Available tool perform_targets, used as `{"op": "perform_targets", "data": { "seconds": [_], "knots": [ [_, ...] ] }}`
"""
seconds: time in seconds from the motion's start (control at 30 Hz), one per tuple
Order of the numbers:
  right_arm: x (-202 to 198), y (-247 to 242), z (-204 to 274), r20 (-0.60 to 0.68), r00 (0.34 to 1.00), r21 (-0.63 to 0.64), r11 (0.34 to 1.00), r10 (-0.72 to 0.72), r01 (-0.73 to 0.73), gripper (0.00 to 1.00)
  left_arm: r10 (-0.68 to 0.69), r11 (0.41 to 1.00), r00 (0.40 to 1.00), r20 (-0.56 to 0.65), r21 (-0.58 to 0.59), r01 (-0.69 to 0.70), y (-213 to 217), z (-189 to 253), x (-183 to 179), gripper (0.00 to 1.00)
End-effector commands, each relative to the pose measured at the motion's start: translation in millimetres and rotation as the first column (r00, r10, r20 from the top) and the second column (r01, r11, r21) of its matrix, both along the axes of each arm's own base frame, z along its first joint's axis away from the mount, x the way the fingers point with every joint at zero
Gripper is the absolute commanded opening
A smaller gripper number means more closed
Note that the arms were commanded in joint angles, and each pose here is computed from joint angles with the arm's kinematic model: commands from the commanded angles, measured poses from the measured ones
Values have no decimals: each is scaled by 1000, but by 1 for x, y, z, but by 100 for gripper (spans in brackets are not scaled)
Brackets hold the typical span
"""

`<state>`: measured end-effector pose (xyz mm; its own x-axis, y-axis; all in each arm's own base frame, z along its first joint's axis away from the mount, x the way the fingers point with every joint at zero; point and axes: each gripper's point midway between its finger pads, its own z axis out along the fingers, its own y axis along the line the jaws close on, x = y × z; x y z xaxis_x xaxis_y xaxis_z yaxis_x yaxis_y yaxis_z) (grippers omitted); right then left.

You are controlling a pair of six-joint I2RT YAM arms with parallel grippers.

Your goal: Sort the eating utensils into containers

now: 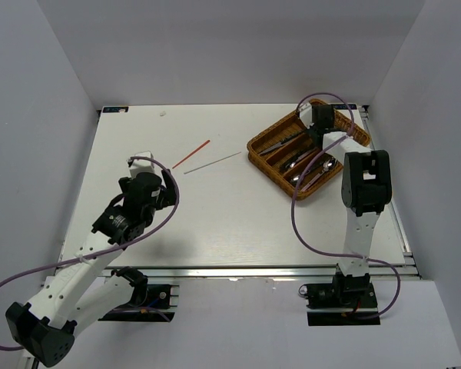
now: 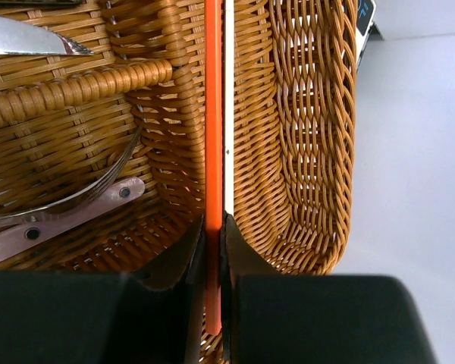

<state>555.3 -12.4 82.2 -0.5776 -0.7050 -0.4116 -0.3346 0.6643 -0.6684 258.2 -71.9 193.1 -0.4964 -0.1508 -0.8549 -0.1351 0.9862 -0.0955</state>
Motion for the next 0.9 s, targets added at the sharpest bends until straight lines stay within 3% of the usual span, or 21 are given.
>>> {"op": "perform_targets", "data": {
  "seconds": [0.0, 0.17, 0.33, 0.4, 0.6, 0.7, 0.73, 0.87],
  "knots": [
    [21, -31, 17, 48, 999, -53, 999, -5, 8, 0, -22, 1000, 999, 31, -21, 23, -4, 7, 0, 98],
    [28, -31, 30, 77, 997, -9, 1000, 15, -15, 0, -22, 1000, 999, 30, -22, 22, -4, 6, 0, 98],
    [31, -16, 73, 195, 979, 132, 988, 55, -82, 0, -19, 1000, 1000, 9, -7, 20, -4, 1, 2, 98],
    [34, -24, 83, 213, 976, 119, 991, 41, -67, 0, -16, 1000, 1000, 8, -6, 16, -4, 1, 2, 98],
    [34, -44, 57, 125, 992, 59, 998, 27, -34, 0, -11, 1000, 1000, 2, -2, 11, -3, -1, 2, 98],
    [36, -47, 47, 115, 993, 27, 999, 39, -42, 6, -10, 1000, 1000, -9, 6, 10, -3, -5, 3, 98],
    [35, -67, 45, 116, 993, 31, 999, 7, -11, 13, -11, 1000, 1000, -11, 6, 11, -4, -5, 3, 98],
    [36, -74, 42, 128, 992, 73, 997, -11, 2, 26, -7, 1000, 1000, -27, 19, 7, -4, -9, 4, 98]
  ]
}}
